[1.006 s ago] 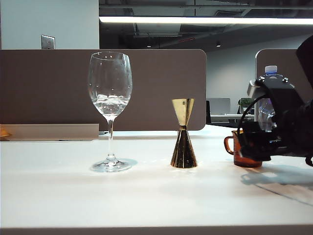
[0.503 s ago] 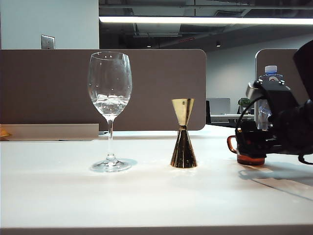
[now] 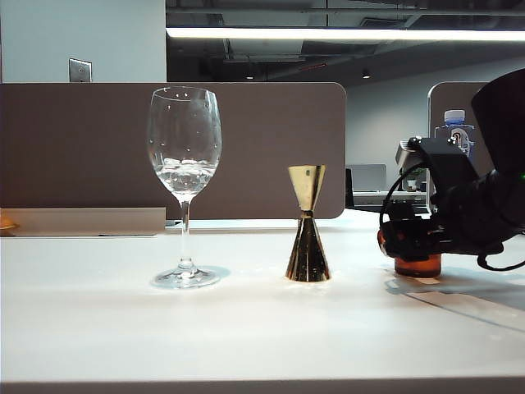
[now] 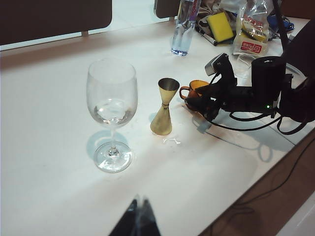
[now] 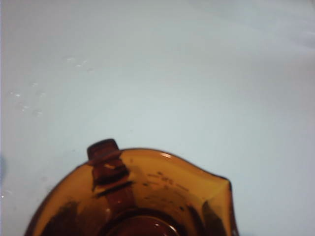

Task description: Pick up the small amber measuring cup and pour the water in it into the jigger, then pick up the jigger and pour the water in it into the wine glass.

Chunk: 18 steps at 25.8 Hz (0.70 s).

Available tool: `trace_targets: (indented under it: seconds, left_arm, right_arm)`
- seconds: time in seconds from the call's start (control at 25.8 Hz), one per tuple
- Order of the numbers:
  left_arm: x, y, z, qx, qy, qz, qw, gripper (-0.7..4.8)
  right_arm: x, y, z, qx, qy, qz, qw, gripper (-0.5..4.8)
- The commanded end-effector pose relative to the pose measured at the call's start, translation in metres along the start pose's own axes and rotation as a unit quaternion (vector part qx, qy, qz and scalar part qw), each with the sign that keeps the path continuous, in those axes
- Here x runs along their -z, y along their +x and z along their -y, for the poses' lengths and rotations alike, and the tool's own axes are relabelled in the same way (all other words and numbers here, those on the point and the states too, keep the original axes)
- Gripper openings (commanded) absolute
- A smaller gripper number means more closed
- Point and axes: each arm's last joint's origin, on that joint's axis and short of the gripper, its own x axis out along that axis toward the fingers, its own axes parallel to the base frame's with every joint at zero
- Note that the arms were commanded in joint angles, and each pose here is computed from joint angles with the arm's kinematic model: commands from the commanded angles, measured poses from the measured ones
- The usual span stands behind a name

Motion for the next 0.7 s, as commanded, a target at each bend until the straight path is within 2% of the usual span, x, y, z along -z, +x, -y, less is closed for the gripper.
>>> trace_targets:
  seconds: [0.04, 0.15, 0.27, 0.43, 0.58, 0.7]
  left_arm:
    - [-0.0017, -0.0008, 0.0002, 0.001, 0.003, 0.006, 1.000, -0.02]
    - [-0.0017, -0.0008, 0.0002, 0.001, 0.003, 0.006, 1.000, -0.02]
    - [-0.0017, -0.0008, 0.0002, 0.001, 0.003, 0.006, 1.000, -0.02]
    - [-0.0017, -0.0008, 0.0002, 0.001, 0.003, 0.006, 1.000, -0.02]
    - [-0.0017, -0.0008, 0.0002, 0.001, 0.003, 0.006, 1.000, -0.02]
    - [-0.0017, -0.0008, 0.0002, 0.001, 0.003, 0.006, 1.000, -0.02]
  right_arm:
    - [-0.0014, 0.0001, -0.0006, -0.003, -0.002, 0.004, 1.000, 3.06]
    - [-0.0012, 0.0001, -0.0007, -0.003, -0.001, 0.003, 1.000, 3.06]
    - [-0.0001, 0.0001, -0.0004, 0.004, 0.029, -0.002, 1.000, 3.02]
    - [0.0004, 0.0000, 0.0004, 0.024, 0.060, -0.004, 0.998, 2.46]
    - [0.0002, 0.0001, -0.0002, 0.041, 0.076, -0.003, 0.996, 2.45]
    - [0.0002, -0.0001, 0.0016, 0.072, 0.121, 0.002, 0.990, 2.45]
